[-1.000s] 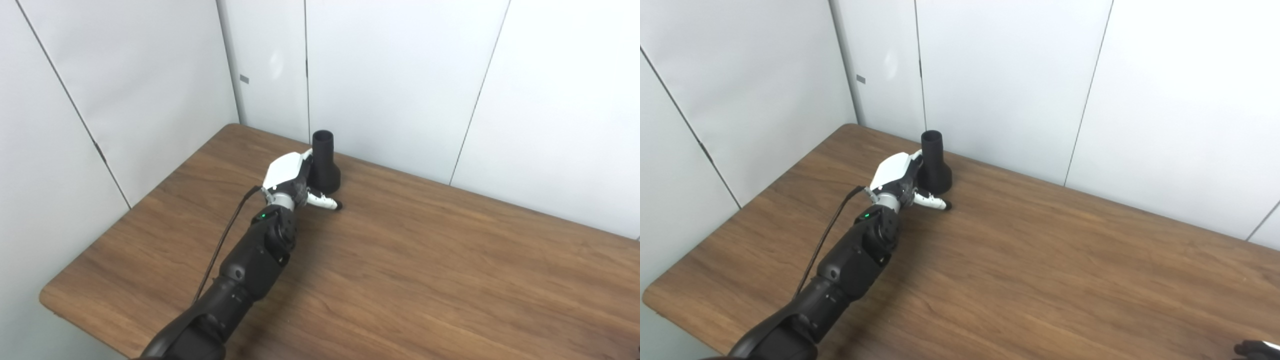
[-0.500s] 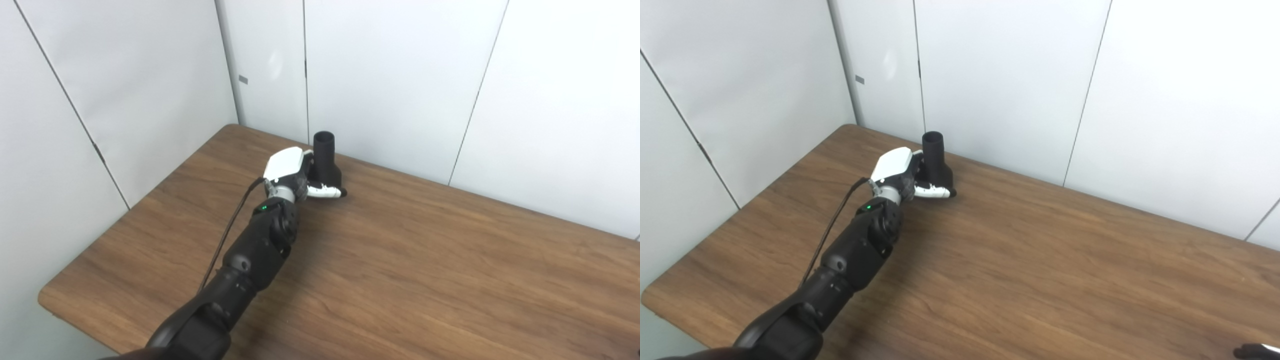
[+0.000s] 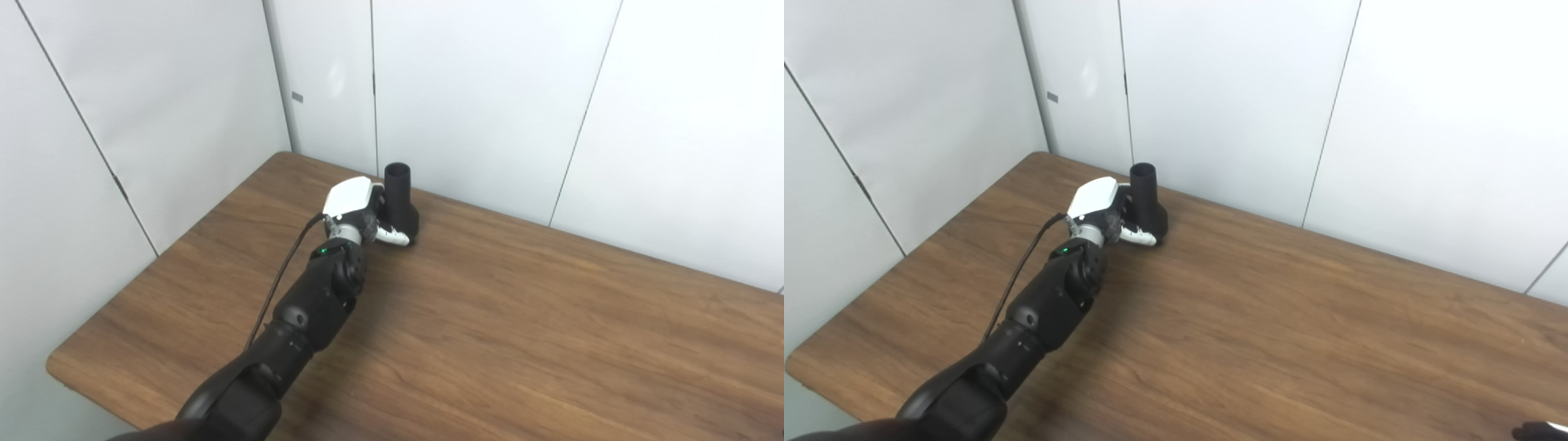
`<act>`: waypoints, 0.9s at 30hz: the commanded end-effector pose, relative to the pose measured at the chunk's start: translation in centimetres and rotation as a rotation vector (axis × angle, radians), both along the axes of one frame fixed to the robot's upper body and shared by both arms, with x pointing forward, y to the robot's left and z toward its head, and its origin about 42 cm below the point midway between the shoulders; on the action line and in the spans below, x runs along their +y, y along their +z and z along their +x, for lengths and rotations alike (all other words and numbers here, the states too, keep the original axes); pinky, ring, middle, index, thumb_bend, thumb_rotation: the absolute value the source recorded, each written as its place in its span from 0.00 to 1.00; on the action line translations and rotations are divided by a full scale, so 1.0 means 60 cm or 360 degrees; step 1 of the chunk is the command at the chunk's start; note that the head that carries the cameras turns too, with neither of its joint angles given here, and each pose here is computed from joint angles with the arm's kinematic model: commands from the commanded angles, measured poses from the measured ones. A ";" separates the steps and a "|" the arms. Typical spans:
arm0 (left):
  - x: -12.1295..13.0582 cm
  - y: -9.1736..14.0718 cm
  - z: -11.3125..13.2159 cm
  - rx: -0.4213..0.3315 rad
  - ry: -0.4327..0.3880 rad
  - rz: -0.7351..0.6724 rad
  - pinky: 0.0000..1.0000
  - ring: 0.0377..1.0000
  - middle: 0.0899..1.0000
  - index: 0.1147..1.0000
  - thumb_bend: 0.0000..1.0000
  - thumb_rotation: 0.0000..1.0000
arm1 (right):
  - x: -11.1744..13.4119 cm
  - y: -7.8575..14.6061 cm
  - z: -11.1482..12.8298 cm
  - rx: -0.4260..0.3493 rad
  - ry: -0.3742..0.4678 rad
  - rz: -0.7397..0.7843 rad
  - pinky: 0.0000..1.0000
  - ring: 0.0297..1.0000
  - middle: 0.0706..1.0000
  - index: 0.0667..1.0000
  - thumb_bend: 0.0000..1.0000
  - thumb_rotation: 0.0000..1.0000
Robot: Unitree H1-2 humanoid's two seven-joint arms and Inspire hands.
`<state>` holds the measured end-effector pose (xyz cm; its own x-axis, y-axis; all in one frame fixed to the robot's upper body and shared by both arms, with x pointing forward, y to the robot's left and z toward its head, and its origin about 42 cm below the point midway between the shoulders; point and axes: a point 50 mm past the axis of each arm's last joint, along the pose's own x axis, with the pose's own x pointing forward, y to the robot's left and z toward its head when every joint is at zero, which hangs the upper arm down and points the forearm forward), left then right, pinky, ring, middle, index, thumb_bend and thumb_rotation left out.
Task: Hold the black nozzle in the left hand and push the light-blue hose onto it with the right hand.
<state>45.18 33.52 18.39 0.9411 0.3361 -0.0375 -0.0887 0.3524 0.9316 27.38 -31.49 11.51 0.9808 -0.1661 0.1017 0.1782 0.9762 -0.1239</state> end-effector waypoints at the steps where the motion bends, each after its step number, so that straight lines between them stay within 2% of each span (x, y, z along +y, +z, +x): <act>1: 0.016 -0.035 -0.014 0.0158 0.0059 0.0083 0.76 0.65 0.63 0.63 0.92 0.11 | -0.002 0.023 0.006 -0.0091 -0.0003 -0.0016 0.33 0.45 0.48 0.45 1.00 0.65; 2: 0.014 -0.036 -0.014 0.0162 0.0052 0.0119 0.80 0.66 0.63 0.62 0.93 0.09 | -0.002 0.023 0.005 -0.0094 0.0003 -0.0007 0.33 0.45 0.48 0.45 1.00 0.65; 4: 0.012 -0.038 -0.015 0.0161 0.0046 0.0153 0.82 0.66 0.62 0.62 0.93 0.07 | -0.002 0.023 0.006 -0.0096 0.0004 -0.0001 0.33 0.45 0.49 0.45 1.00 0.65; 11: 0.008 -0.044 -0.017 0.0170 0.0019 0.0287 0.72 0.56 0.52 0.53 0.92 0.07 | -0.001 0.023 0.006 -0.0087 0.0012 -0.0018 0.33 0.46 0.49 0.45 1.00 0.66; 13: 0.007 -0.046 -0.018 0.0172 0.0003 0.0325 0.70 0.54 0.51 0.53 0.89 0.07 | 0.000 0.023 0.006 -0.0084 0.0009 -0.0013 0.33 0.46 0.49 0.45 1.00 0.66; 14: 0.007 -0.047 -0.019 0.0173 -0.0005 0.0339 0.70 0.55 0.52 0.47 0.67 0.06 | 0.000 0.023 0.007 -0.0084 0.0009 -0.0012 0.33 0.46 0.50 0.45 1.00 0.66; 15: 0.007 -0.048 -0.019 0.0169 -0.0018 0.0351 0.70 0.55 0.52 0.45 0.60 0.06 | 0.001 0.023 0.007 -0.0084 0.0010 -0.0015 0.33 0.46 0.50 0.45 1.00 0.66; 16: 0.007 -0.050 -0.019 0.0159 -0.0036 0.0367 0.68 0.54 0.51 0.44 0.56 0.06 | 0.001 0.023 0.007 -0.0086 0.0011 -0.0019 0.33 0.47 0.50 0.45 1.00 0.66; 17: 0.007 -0.052 -0.020 0.0141 -0.0061 0.0389 0.58 0.48 0.47 0.43 0.54 0.06 | 0.002 0.023 0.007 -0.0088 0.0010 -0.0019 0.33 0.47 0.50 0.46 1.00 0.67; 18: 0.007 -0.055 -0.020 0.0114 -0.0091 0.0410 0.36 0.35 0.38 0.42 0.53 0.06 | 0.002 0.023 0.007 -0.0090 0.0011 -0.0015 0.33 0.47 0.50 0.46 1.00 0.66; 20: 0.006 -0.059 -0.023 0.0046 -0.0165 0.0439 0.18 0.20 0.24 0.42 0.52 0.05 | 0.003 0.024 0.008 -0.0088 0.0012 -0.0008 0.34 0.47 0.51 0.46 1.00 0.66; 21: 0.007 -0.061 -0.024 0.0006 -0.0208 0.0443 0.17 0.19 0.24 0.42 0.52 0.05 | 0.003 0.024 0.008 -0.0087 0.0013 -0.0007 0.34 0.48 0.51 0.46 1.00 0.66; 23: 0.010 -0.060 -0.027 -0.0058 -0.0295 0.0398 0.21 0.24 0.35 0.42 0.52 0.02 | 0.003 0.023 0.009 -0.0088 0.0021 -0.0012 0.34 0.48 0.51 0.47 1.00 0.66; 25: 0.013 -0.059 -0.030 -0.0108 -0.0349 0.0354 0.24 0.27 0.41 0.42 0.52 0.00 | 0.002 0.023 0.010 -0.0090 0.0023 -0.0028 0.35 0.49 0.52 0.47 1.00 0.67; 27: 0.016 -0.058 -0.033 -0.0128 -0.0399 0.0331 0.25 0.29 0.38 0.44 0.52 0.00 | 0.003 0.024 0.010 -0.0087 0.0025 -0.0031 0.35 0.49 0.52 0.47 1.00 0.67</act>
